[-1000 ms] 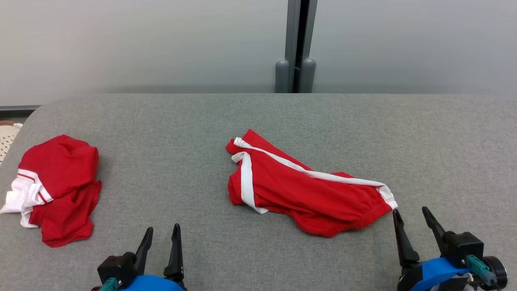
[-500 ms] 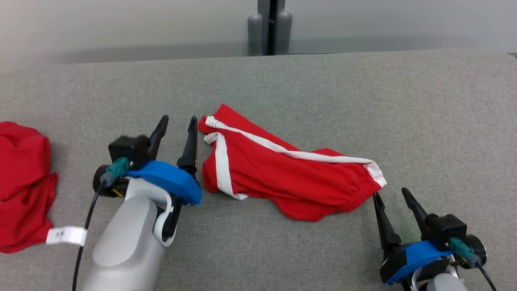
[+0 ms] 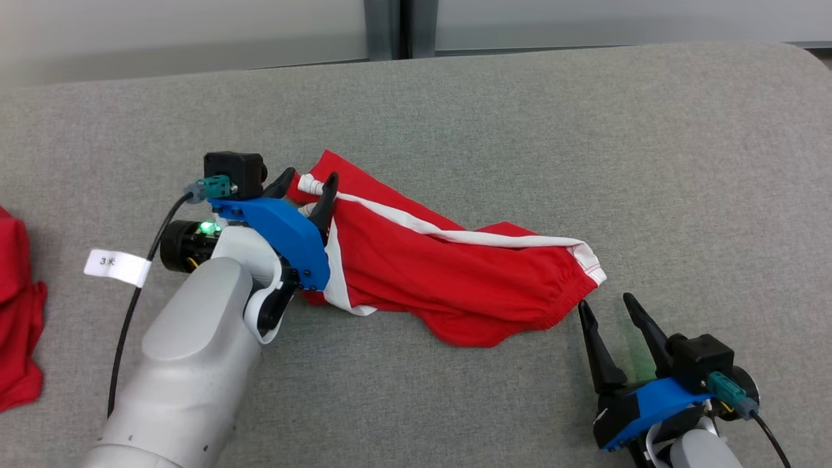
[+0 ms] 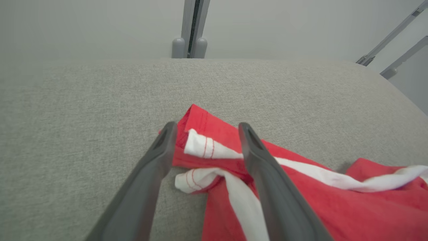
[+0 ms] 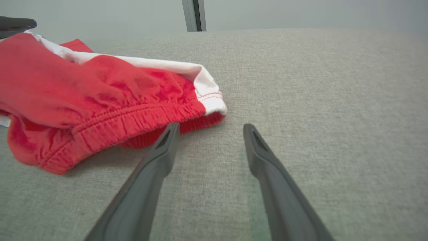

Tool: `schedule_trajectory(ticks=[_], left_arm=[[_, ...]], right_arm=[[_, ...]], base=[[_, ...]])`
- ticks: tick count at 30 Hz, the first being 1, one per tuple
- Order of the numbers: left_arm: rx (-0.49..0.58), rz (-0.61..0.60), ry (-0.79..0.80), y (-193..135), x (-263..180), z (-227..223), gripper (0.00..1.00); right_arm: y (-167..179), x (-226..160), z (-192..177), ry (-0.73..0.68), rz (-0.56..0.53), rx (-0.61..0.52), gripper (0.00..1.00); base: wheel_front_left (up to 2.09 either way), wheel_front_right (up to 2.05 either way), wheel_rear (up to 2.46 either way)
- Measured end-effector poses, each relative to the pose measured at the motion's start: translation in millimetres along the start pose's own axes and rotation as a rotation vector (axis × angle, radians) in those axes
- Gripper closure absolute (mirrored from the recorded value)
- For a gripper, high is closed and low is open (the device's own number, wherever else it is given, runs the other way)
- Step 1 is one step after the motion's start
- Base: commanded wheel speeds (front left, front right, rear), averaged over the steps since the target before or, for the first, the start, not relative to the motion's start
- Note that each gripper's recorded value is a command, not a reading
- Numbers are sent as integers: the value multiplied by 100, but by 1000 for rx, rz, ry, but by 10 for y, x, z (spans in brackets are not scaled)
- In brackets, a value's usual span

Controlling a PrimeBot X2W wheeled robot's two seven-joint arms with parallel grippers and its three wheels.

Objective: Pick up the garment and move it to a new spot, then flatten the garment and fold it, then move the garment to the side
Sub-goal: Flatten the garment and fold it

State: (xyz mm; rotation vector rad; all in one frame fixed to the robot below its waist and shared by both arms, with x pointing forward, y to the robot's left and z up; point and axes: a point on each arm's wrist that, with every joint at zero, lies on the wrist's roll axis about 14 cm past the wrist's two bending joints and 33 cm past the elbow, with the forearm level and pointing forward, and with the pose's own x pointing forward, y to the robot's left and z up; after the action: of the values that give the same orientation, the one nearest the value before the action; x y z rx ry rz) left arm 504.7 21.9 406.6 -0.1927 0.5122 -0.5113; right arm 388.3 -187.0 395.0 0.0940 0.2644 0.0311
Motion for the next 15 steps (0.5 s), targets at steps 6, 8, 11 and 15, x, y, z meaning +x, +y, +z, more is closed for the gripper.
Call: schedule_trajectory(ticks=[6, 8, 11, 15], left_arm=[[8, 6, 86, 52, 46, -131, 0], [2, 5, 112, 47, 63, -180, 0], [-1, 1, 113, 40, 89, -178, 37], [3, -1, 111, 50, 97, -191, 100]], right_arm=[[26, 2, 9, -1, 8, 9, 0], [27, 1, 10, -1, 9, 9, 0], [20, -4, 5, 0, 6, 15, 0], [14, 0, 4, -1, 3, 18, 0]], base=[[0, 0, 0], [0, 0, 0], [0, 0, 0], [0, 0, 0]])
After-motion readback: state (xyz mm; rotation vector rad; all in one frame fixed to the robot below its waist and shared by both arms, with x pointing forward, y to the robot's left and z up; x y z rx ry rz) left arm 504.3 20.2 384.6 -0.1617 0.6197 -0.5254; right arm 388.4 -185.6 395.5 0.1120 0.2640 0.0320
